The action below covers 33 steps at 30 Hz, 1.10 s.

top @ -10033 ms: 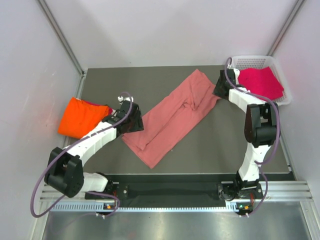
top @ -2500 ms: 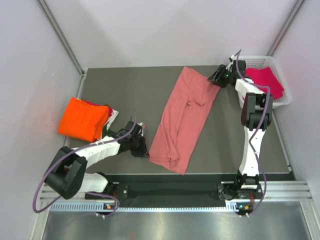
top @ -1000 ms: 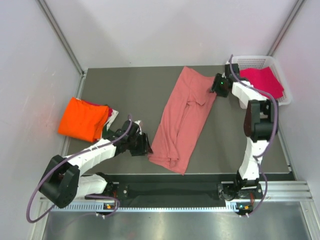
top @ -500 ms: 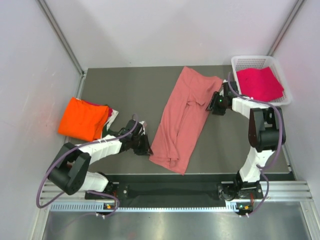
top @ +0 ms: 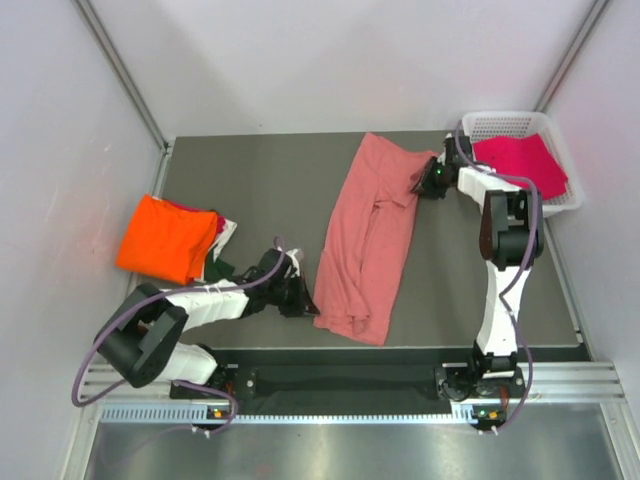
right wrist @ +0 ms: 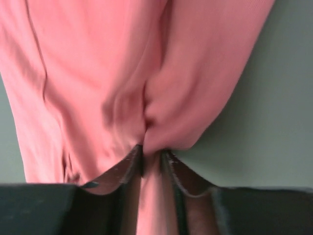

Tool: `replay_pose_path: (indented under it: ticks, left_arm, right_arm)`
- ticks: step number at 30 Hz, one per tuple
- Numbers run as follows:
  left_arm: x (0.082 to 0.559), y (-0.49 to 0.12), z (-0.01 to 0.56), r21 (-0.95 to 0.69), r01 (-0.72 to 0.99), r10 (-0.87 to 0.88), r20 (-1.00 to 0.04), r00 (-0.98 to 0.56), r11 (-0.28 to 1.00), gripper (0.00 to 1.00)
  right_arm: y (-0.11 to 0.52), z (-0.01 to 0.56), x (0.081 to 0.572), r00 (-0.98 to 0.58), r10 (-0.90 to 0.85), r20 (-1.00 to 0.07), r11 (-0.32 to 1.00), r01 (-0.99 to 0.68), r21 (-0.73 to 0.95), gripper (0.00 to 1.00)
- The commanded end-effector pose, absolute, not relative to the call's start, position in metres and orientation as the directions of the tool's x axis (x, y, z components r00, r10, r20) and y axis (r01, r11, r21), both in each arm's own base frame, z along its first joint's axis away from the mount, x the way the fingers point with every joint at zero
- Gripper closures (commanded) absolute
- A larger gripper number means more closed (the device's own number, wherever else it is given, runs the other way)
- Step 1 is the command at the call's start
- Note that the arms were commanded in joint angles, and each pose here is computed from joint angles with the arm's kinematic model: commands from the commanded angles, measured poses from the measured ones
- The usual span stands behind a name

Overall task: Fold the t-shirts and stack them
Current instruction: Fold the tshirt

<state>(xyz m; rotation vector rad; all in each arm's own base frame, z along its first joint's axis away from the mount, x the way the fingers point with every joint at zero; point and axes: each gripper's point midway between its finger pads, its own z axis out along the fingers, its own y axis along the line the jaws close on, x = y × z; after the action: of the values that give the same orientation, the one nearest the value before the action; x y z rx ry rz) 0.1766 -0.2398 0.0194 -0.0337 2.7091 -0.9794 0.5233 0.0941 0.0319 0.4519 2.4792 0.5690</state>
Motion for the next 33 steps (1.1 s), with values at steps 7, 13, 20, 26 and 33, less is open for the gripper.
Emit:
replay_pose_path:
  ticks: [7,13,20,26,33]
  left_arm:
    - [0.128,-0.285,0.017,-0.708,0.067,-0.078,-0.171,-0.982,0.703,1.00]
    - [0.132,-0.281,0.019,-0.698,0.067,-0.098,-0.193,-0.976,0.713,1.00]
    - [0.141,-0.264,0.034,-0.646,0.086,-0.131,-0.281,-0.951,0.758,0.91]
    - [0.143,-0.248,0.040,-0.621,0.096,-0.155,-0.338,-0.928,0.778,0.47]
    - [0.151,-0.242,0.052,-0.609,0.122,-0.163,-0.392,-0.905,0.784,0.41]
  right_arm:
    - [0.080,0.012,0.583,-0.799,0.442,-0.408,0.851,0.229,0.473,0.81]
    - [0.078,0.051,0.570,-0.783,0.393,-0.482,0.878,0.163,0.451,0.51]
    - [0.074,0.089,0.494,-0.744,0.382,-0.548,0.892,0.141,0.430,0.30]
    - [0.064,0.096,0.392,-0.719,0.344,-0.603,0.934,0.197,0.298,0.00]
    - [0.083,0.090,0.271,-0.720,0.406,-0.563,0.888,0.163,0.431,0.36]
